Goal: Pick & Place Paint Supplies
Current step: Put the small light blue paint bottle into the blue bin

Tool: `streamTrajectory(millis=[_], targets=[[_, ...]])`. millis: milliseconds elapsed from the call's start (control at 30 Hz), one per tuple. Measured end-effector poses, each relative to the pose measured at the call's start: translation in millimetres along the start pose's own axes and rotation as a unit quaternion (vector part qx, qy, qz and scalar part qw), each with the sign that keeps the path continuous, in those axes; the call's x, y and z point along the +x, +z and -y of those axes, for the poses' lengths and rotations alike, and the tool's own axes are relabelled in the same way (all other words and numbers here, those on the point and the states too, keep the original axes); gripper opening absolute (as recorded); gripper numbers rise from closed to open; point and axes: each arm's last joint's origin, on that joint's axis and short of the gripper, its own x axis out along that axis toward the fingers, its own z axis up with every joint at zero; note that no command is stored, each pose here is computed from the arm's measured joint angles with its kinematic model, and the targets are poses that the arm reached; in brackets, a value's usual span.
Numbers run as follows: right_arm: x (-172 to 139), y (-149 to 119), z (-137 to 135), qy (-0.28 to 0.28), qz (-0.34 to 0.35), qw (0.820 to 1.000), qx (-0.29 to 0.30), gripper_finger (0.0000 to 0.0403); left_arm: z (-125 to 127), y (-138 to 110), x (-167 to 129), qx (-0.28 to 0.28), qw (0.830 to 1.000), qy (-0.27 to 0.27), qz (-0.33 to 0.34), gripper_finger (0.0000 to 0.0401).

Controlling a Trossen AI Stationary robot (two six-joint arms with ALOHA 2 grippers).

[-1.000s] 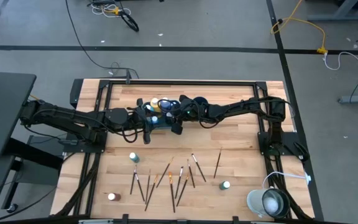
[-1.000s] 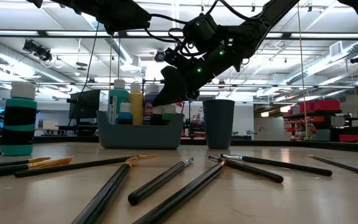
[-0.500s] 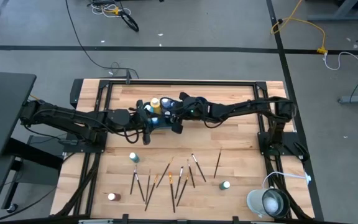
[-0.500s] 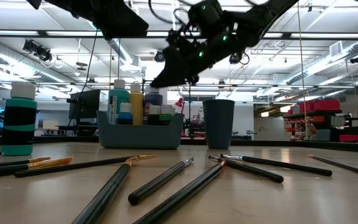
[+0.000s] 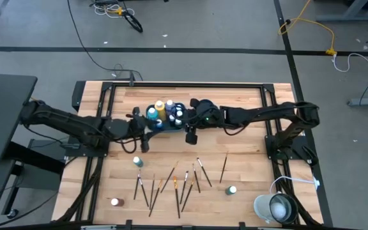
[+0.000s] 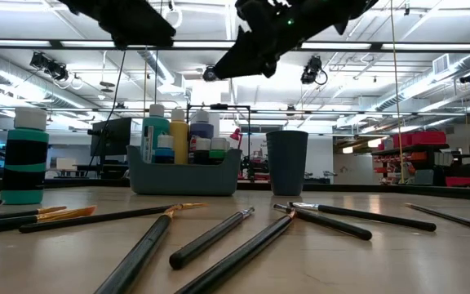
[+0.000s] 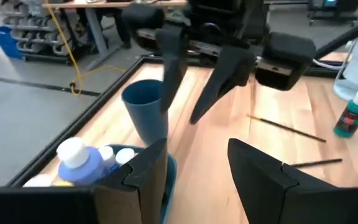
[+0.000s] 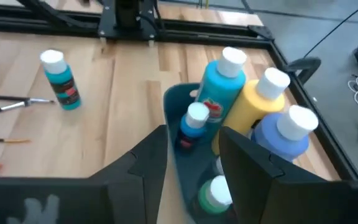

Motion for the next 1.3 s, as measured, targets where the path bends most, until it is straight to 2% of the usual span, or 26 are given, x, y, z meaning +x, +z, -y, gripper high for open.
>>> streamTrajectory(millis=[100, 267, 367, 467, 633, 867, 1067, 1300], targets=[[-1, -8, -6, 0.006, 0.009, 1.000, 0.008, 0.0149, 2, -5, -14, -0.006, 1.000, -0.001, -0.010, 0.0179], [-4, -28, -16, 0.016, 0.026, 0.999, 0.020, 0.0149, 10, -18, -30, 0.000, 0.999, -0.045, -0.026, 0.0179], [-5, -33, -23, 0.021, 0.060, 0.998, 0.028, 0.0149, 14, -32, -37, 0.021, 0.996, -0.080, -0.037, 0.0179], [-7, -37, -28, 0.028, 0.079, 0.996, 0.034, 0.0149, 18, -47, -42, 0.024, 0.992, -0.118, -0.048, 0.0179], [-8, -38, -33, 0.034, 0.087, 0.995, 0.033, 0.0149, 22, -64, -46, 0.014, 0.985, -0.168, -0.028, 0.0179], [-9, -35, -34, 0.045, 0.100, 0.993, 0.032, 0.0149, 23, -86, -51, 0.008, 0.965, -0.261, -0.026, 0.0179], [-8, -35, -34, 0.046, 0.101, 0.993, 0.032, 0.0149, 18, -107, -49, 0.018, 0.967, -0.250, -0.046, 0.0176], [-8, -35, -34, 0.046, 0.100, 0.993, 0.032, 0.0149, 12, -118, -52, 0.003, 0.966, -0.255, -0.044, 0.0160]])
